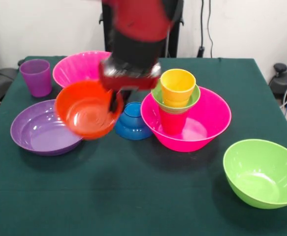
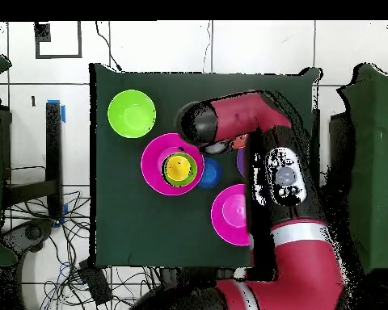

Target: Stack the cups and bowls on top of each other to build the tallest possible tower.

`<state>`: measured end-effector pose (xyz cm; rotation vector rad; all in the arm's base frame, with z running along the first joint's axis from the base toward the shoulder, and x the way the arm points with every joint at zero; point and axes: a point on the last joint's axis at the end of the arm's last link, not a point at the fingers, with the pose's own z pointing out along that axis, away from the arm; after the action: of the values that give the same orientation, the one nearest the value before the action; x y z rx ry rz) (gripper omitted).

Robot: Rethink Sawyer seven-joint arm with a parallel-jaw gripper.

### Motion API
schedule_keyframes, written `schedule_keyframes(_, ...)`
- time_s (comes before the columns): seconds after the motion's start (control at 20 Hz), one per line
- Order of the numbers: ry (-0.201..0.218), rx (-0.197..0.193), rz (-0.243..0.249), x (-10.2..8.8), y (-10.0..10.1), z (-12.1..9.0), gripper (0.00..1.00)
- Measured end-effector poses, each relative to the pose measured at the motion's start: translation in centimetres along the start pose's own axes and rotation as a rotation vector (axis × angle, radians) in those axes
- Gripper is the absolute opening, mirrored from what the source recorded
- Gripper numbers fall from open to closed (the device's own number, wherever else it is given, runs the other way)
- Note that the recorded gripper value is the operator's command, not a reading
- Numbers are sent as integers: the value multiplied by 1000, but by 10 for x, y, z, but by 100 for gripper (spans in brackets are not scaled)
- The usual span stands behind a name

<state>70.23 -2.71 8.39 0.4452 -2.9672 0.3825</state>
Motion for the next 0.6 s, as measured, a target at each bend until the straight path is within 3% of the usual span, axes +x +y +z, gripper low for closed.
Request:
schedule_keyframes(0.1,27,31,-9,1,12,-16,0)
schedule_keyframes(0.15,57,78,-15,3,31,-41,0)
schedule_keyframes(0.35,71,164,17,8,67,-88,0)
schedule_keyframes(0.6,54,174,113,18,86,-111,0)
